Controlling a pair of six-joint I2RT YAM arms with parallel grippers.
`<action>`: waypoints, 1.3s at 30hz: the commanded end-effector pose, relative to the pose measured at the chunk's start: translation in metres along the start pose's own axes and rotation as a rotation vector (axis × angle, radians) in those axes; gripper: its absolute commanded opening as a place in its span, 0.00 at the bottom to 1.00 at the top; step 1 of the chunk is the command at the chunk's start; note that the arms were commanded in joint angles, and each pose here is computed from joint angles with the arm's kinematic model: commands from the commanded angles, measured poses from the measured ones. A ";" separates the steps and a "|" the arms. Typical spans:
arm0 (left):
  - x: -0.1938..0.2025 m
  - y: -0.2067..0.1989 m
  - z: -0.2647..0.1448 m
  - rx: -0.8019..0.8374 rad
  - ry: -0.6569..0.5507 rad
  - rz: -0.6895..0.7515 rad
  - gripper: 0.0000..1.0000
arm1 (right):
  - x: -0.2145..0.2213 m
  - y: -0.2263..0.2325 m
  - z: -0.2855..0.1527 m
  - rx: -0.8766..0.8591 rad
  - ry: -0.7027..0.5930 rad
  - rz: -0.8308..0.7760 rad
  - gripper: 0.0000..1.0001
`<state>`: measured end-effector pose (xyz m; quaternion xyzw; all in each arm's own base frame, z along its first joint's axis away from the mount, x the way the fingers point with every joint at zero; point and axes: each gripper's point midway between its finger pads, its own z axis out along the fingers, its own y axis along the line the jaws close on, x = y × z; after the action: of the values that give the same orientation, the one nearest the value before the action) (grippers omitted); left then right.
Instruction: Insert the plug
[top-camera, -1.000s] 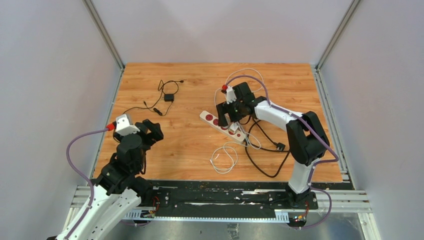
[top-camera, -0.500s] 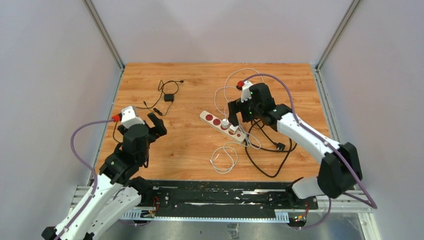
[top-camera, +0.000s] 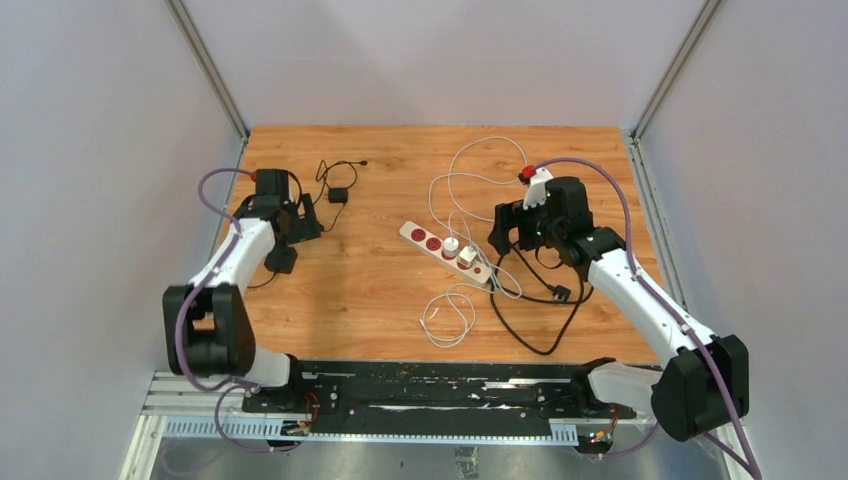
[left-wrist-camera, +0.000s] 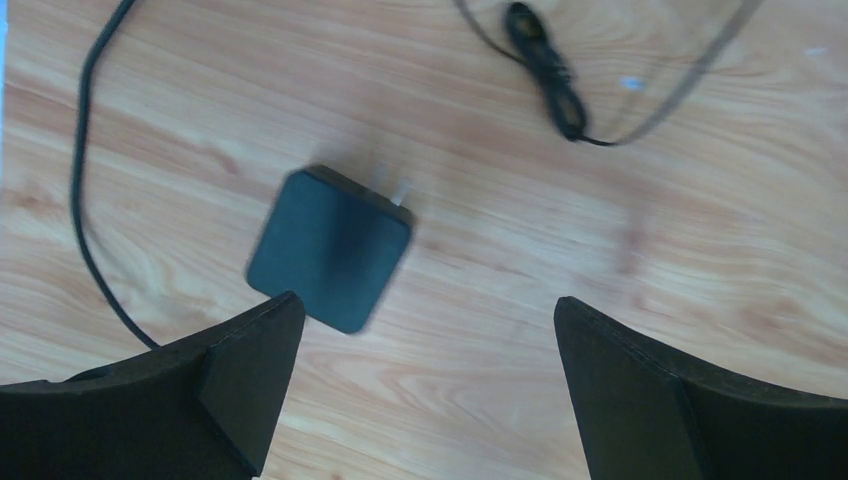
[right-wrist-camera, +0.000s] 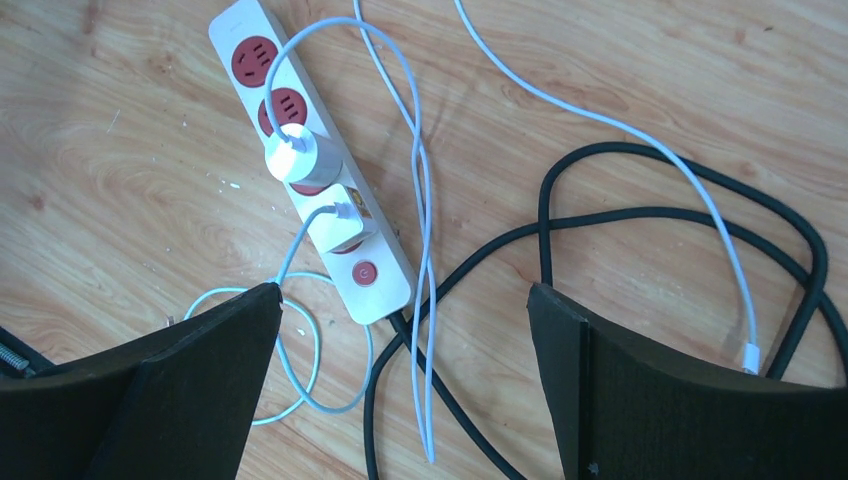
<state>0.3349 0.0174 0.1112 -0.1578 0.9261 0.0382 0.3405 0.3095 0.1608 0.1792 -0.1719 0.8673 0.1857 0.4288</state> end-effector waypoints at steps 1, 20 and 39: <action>0.006 0.022 0.027 0.020 0.145 0.190 1.00 | 0.014 0.005 0.001 -0.096 0.042 0.048 0.99; 0.047 0.050 0.086 0.126 0.225 0.265 1.00 | 0.019 -0.008 0.010 -0.109 0.057 0.085 0.98; 0.056 0.034 0.076 0.155 0.212 0.063 0.20 | 0.011 -0.030 -0.002 0.011 -0.012 0.158 0.98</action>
<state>0.3420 0.0638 0.0184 -0.0540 0.9660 0.0003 0.2528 0.3124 0.1480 0.1571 -0.1393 0.8794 0.2346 0.3902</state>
